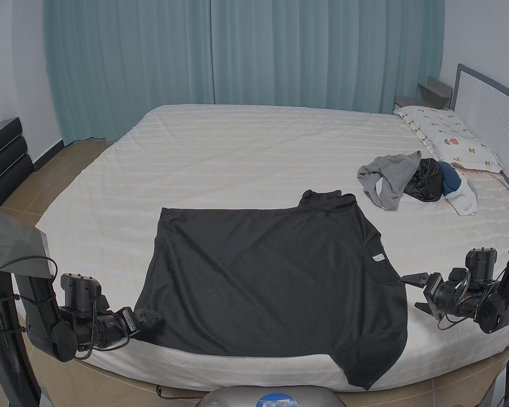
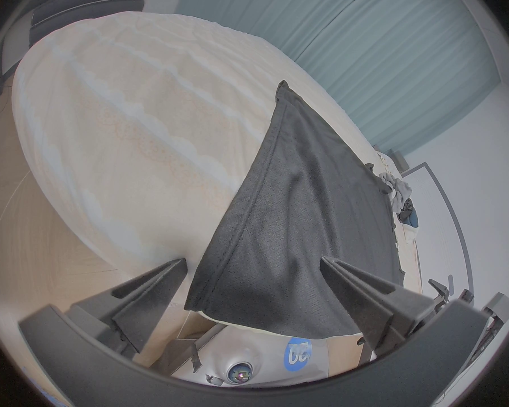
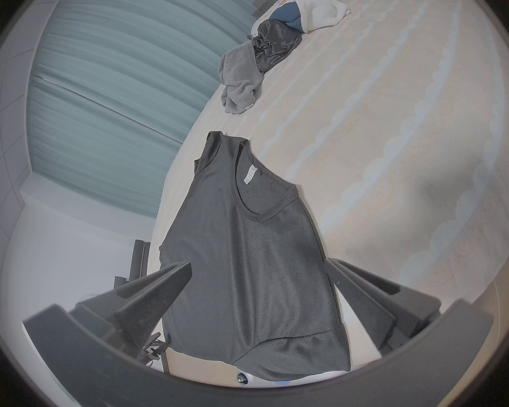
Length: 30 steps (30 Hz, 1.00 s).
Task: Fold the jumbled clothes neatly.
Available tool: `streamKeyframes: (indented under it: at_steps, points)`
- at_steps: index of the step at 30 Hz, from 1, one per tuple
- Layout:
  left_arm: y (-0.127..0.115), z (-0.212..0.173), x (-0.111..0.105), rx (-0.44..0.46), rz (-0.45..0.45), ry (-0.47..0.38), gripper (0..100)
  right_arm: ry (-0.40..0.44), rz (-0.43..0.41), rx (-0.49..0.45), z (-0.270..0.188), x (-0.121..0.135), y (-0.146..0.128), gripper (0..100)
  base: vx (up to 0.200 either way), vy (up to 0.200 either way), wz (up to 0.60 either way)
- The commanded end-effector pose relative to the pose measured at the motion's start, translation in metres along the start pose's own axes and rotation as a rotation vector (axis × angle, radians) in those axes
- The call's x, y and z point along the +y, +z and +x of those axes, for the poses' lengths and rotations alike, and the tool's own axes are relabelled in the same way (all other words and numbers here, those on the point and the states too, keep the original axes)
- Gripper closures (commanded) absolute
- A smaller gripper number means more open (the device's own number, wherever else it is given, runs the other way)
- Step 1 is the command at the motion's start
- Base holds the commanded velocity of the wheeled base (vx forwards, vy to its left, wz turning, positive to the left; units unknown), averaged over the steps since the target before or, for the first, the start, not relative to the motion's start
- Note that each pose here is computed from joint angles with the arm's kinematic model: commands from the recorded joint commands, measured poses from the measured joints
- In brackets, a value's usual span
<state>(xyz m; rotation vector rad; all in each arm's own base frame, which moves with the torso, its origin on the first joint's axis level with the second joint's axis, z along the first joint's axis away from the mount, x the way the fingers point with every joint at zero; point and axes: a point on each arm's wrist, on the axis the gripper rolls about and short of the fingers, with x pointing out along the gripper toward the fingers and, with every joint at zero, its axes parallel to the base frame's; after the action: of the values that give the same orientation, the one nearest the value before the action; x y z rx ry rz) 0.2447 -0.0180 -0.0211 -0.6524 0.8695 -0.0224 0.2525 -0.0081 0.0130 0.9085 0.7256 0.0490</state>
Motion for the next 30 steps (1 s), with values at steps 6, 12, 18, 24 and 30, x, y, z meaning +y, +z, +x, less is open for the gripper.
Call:
streamKeyframes:
  at_steps: [6,12,18,24,30]
  points:
    - [-0.005,-0.006,0.004,0.012,-0.011,0.019,100,-0.007,-0.007,0.005,0.0,-0.001,-0.002,0,0.0,0.0,0.0]
    - [-0.003,-0.018,-0.002,-0.013,-0.002,0.0,100,-0.022,-0.03,0.005,0.0,-0.003,-0.003,0,0.0,0.0,0.0]
    - [-0.005,-0.025,-0.002,-0.02,-0.006,-0.002,100,-0.064,-0.081,0.037,0.003,-0.011,-0.01,0,0.0,0.0,0.0]
    - [-0.006,-0.028,0.0,-0.019,-0.019,0.005,100,-0.131,-0.103,0.071,0.026,-0.019,-0.022,0,0.0,0.0,0.0]
    - [0.0,-0.029,0.003,-0.043,-0.034,0.011,100,-0.13,-0.108,0.076,0.041,-0.02,-0.02,0,0.0,0.0,0.0]
